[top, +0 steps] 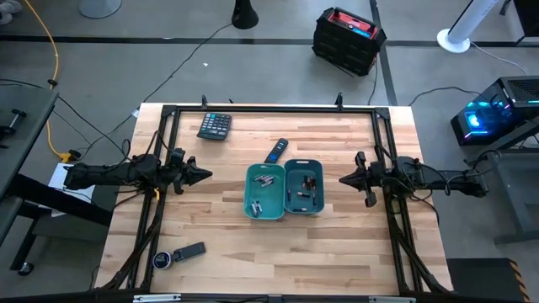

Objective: Sort batteries
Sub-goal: Return to Home Position

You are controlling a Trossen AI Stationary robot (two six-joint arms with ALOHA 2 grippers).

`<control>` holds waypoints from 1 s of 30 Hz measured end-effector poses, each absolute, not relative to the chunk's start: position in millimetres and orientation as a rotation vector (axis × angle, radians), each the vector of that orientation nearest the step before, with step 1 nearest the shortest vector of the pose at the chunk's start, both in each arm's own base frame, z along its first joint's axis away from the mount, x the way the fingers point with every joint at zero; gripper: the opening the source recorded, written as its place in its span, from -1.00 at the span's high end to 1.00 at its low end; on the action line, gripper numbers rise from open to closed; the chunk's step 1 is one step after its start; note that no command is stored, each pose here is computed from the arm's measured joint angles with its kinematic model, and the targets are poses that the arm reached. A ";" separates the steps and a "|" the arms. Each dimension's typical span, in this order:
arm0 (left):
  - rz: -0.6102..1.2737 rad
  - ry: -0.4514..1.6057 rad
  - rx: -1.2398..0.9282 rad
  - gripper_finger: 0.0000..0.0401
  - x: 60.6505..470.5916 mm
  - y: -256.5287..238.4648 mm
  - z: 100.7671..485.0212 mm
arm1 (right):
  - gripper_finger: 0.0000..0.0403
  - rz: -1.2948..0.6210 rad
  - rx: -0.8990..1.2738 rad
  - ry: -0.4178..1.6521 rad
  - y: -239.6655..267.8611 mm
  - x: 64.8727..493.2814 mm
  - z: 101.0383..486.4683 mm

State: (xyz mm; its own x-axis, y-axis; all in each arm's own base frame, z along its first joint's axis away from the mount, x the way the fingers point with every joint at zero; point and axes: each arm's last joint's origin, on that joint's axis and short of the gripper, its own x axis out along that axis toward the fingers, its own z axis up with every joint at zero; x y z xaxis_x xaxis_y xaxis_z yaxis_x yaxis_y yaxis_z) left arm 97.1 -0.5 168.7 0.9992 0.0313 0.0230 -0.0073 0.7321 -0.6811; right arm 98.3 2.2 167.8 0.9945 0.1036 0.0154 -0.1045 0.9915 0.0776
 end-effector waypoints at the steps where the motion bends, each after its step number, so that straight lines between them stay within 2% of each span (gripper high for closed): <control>1: 0.022 -0.034 -0.749 1.00 97.1 -0.5 168.7 | 1.00 0.104 0.078 -0.012 2.1 98.2 167.9; 14: 0.017 -0.032 -0.732 1.00 97.1 -0.7 168.7 | 1.00 0.104 0.078 -0.012 2.1 98.2 167.9; 16: -0.030 -0.013 -0.583 1.00 97.1 -2.2 168.6 | 1.00 0.104 0.078 -0.012 2.1 98.2 167.9; 20: -0.025 -0.077 -0.111 1.00 96.9 -2.6 174.0 | 1.00 0.104 0.078 -0.012 2.1 98.2 167.9; 22: -0.021 -0.096 0.014 1.00 96.7 -2.7 175.7 | 1.00 0.104 0.078 -0.012 2.1 98.2 167.9; 30: 0.002 -0.017 -0.066 1.00 97.2 -0.6 168.1 | 1.00 0.104 0.078 -0.012 2.1 98.2 168.0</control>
